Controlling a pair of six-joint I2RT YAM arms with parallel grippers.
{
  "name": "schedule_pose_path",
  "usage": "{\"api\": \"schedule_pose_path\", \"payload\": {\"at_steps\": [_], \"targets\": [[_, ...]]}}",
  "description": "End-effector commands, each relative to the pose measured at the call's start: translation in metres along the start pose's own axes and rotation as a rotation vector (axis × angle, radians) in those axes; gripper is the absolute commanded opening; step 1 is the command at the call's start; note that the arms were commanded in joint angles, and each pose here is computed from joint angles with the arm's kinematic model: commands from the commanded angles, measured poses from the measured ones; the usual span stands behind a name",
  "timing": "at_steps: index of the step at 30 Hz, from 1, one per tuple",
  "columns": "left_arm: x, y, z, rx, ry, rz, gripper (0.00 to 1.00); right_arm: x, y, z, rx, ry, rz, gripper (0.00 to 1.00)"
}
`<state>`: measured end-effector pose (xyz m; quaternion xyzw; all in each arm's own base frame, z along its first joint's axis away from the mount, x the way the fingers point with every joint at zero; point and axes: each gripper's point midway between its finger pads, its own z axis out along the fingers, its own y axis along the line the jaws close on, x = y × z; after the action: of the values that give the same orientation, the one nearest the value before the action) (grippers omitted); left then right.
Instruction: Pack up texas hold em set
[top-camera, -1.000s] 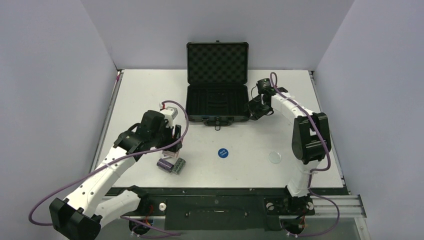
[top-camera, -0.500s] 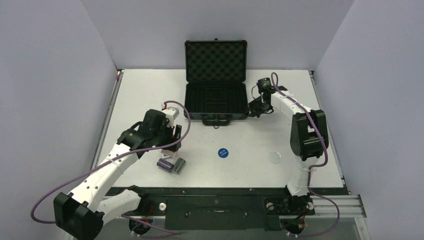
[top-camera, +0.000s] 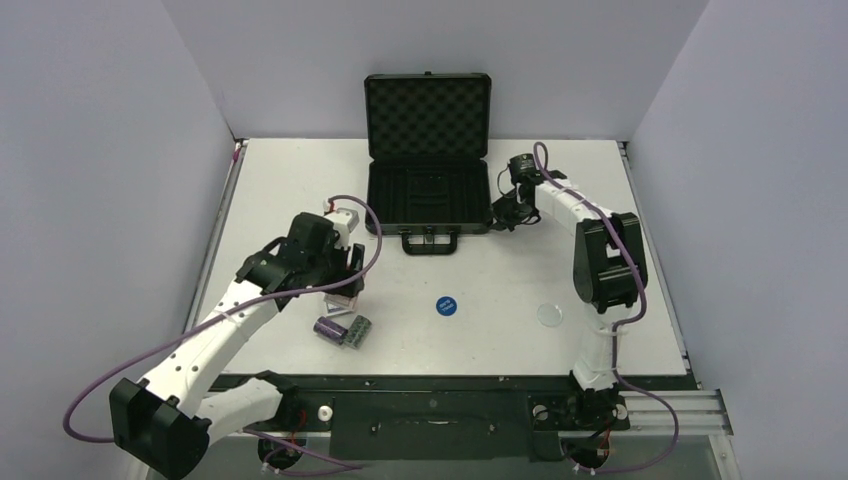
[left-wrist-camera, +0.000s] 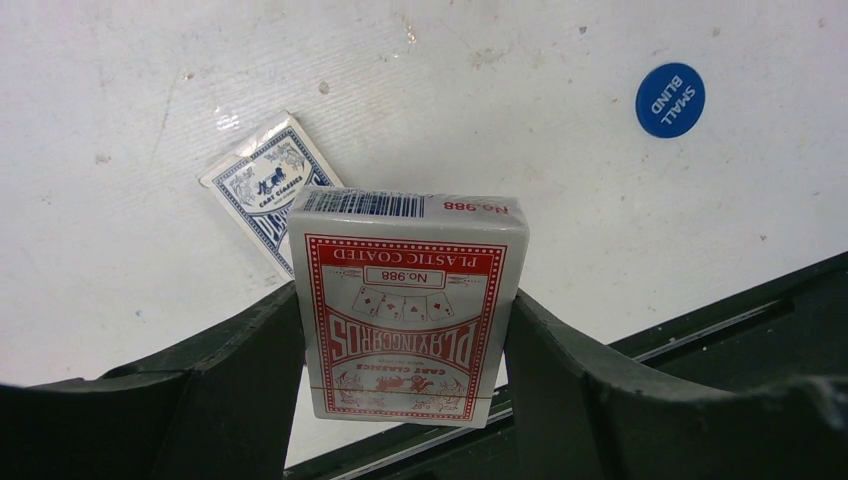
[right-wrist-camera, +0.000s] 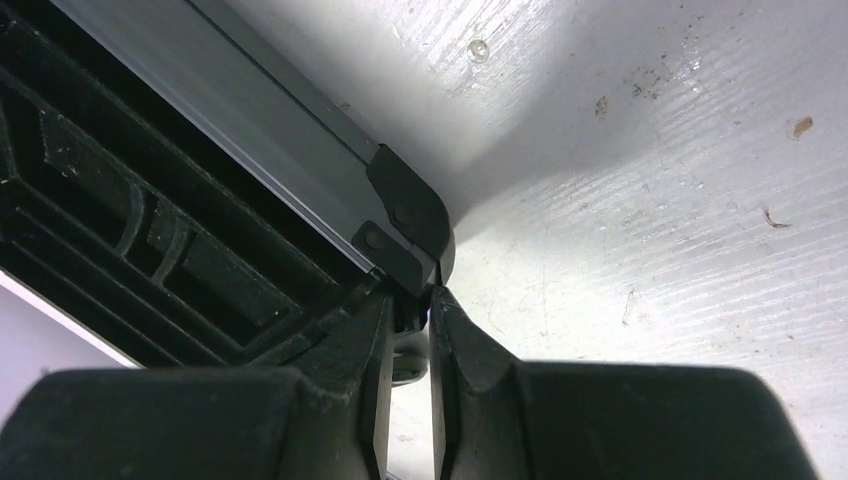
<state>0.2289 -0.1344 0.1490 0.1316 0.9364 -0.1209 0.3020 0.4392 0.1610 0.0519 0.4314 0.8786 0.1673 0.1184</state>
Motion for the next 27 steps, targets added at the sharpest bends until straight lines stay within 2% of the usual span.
{"api": "schedule_pose_path", "payload": {"at_steps": [1,2,3,11,27], "targets": [[-0.044,-0.012,-0.014,0.04,-0.121,-0.027,0.01,-0.015,-0.026,0.006,0.046,-0.12,-0.087,0.0],[-0.046,-0.014,-0.015,0.049,-0.124,-0.03,0.01,-0.013,-0.028,0.0,0.039,-0.128,-0.104,0.0],[-0.05,-0.016,-0.014,0.055,-0.125,-0.034,0.01,-0.004,-0.052,0.005,0.087,-0.11,-0.13,0.0],[-0.077,-0.038,-0.013,0.144,-0.146,-0.074,0.0,0.016,-0.107,0.0,0.142,-0.08,-0.263,0.0],[-0.117,-0.094,0.003,0.259,-0.162,-0.173,0.0,0.051,-0.192,-0.03,0.195,-0.047,-0.316,0.0]]}}
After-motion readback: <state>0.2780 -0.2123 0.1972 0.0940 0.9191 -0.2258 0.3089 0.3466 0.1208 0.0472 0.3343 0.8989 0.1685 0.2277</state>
